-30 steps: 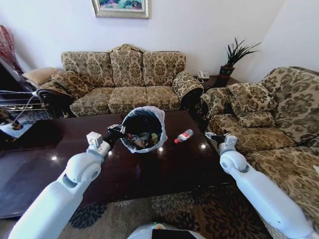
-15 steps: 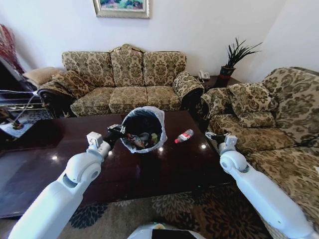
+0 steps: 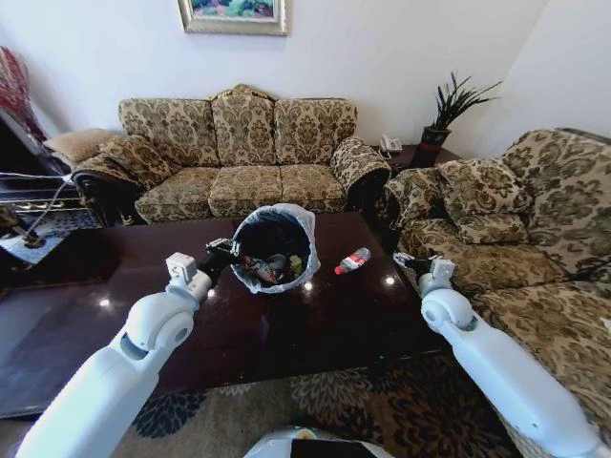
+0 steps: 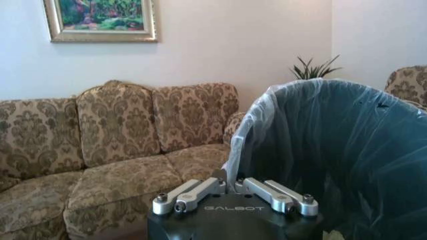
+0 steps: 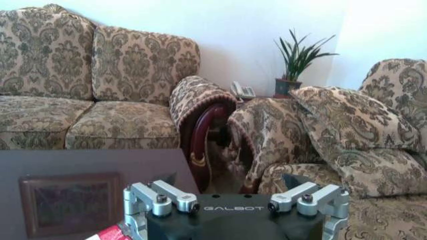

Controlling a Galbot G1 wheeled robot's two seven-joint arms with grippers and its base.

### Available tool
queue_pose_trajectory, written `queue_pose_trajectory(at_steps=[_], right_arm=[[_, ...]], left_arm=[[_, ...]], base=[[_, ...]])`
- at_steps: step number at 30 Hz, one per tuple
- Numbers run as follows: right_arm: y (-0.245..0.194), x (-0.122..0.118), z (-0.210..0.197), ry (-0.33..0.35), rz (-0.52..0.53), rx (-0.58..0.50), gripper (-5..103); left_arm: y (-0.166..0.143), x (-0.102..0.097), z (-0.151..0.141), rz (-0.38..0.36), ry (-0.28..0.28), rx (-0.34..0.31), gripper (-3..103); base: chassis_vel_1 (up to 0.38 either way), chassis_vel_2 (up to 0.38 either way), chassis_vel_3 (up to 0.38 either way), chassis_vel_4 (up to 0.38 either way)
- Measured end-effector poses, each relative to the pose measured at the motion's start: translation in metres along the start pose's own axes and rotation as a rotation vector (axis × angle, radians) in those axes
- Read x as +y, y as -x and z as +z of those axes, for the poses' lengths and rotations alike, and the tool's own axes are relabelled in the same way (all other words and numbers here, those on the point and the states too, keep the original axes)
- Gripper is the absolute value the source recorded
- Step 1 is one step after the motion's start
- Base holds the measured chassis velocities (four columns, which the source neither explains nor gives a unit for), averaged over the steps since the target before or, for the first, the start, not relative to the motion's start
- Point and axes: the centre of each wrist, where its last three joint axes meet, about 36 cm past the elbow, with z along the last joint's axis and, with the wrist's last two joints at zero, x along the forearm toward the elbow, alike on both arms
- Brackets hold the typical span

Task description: Move to the front of the table and place the trash on the table into the trash bin.

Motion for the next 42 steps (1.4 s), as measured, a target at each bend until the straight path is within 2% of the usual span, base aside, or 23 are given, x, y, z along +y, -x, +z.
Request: queue_pose_trajectory(at_steps=[12,14,17,20,23,27,33,36,39,41,42], right_arm=[[-0.001,-0.001,-0.001,0.002,0.001,-0.004,100],[-0.003,-0.002,-0.004,0.004,-0.001,-0.01,100],[-0.021,-0.015,-0.024,0.006,-0.017,-0.067,100],[-0.042,-0.027,-0.046,-0.005,-0.034,-0.132,100],[-0.049,-0.032,-0.052,-0.002,-0.037,-0.149,100],[-0.065,-0.035,-0.063,0.03,-0.087,-0.162,100],[-0.065,-0.026,-0.056,0.059,-0.13,-0.138,100],[-0.057,-0.015,-0.049,0.087,-0.17,-0.116,100],[-0.042,-0.001,-0.039,0.147,-0.213,-0.059,100],[-0.037,0.002,-0.036,0.155,-0.212,-0.046,100],[-0.024,0.012,-0.025,0.181,-0.205,-0.012,100]], left_arm=[[-0.001,0.001,0.0,-0.003,-0.006,-0.01,2],[-0.004,0.002,-0.001,-0.005,-0.013,-0.036,2],[-0.012,0.005,-0.008,0.004,-0.031,-0.121,2],[-0.013,0.004,-0.008,0.015,-0.042,-0.137,2],[-0.013,0.004,-0.008,0.012,-0.041,-0.138,2],[-0.012,0.006,-0.006,-0.029,-0.035,-0.12,2],[-0.007,0.012,0.002,-0.078,-0.015,-0.091,2],[-0.002,0.017,0.005,-0.11,0.014,-0.088,2],[0.01,0.023,0.01,-0.134,0.025,-0.077,2],[0.011,0.024,0.01,-0.135,0.026,-0.076,2],[0.014,0.026,0.011,-0.131,0.029,-0.073,2]], base=[[0.0,0.0,0.0,0.0],[0.0,0.0,0.0,0.0],[0.0,0.0,0.0,0.0],[0.0,0.0,0.0,0.0],[0.0,0.0,0.0,0.0],[0.0,0.0,0.0,0.0],[0.0,0.0,0.0,0.0],[0.0,0.0,0.0,0.0],[0.0,0.0,0.0,0.0],[0.0,0.0,0.0,0.0],[0.0,0.0,0.0,0.0]])
